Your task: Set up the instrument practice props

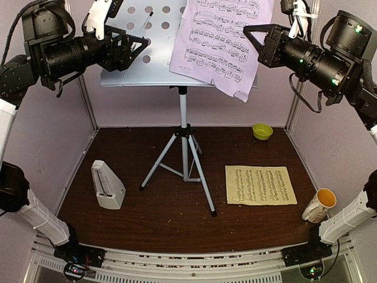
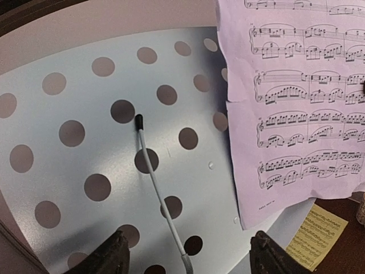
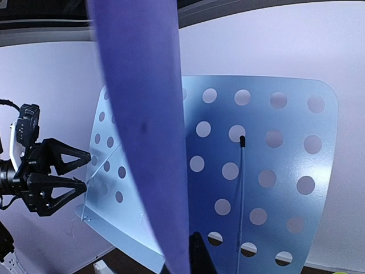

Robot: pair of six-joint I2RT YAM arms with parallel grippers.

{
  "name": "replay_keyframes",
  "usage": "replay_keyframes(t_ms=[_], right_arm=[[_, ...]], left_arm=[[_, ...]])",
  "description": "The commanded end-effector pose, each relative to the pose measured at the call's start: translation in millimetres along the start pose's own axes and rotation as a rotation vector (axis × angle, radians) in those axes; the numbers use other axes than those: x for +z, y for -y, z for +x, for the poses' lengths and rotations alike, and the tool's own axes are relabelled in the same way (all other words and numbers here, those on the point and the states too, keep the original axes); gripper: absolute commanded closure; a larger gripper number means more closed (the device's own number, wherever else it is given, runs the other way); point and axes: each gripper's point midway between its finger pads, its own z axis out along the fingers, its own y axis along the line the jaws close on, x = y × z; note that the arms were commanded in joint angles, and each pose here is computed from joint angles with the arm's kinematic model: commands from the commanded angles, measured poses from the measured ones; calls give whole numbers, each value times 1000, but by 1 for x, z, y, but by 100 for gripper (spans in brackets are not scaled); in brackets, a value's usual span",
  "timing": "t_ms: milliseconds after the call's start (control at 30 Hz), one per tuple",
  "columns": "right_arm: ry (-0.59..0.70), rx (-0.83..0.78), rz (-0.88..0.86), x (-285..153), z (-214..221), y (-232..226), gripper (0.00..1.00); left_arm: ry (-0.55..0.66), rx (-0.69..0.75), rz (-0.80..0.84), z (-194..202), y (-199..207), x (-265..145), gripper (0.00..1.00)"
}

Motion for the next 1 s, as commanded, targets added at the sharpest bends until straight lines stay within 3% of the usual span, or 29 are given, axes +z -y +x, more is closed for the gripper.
replay_keyframes(t_ms=[0,367,800,967], right_arm=[[37,14,-7,5,-14,3,100],[32,-16,-17,22,-15,0,100],[17,-49,1,32,-9,2,100],[14,-48,0,34,-6,1,100]], left_arm=[[40,-10,-92,-16,-22,-6,26],[14,-4,-166,-12,-35,7,39],[29,4,-105,-13,-21,19,33],[1,12,-149,-7,-28,25,41]])
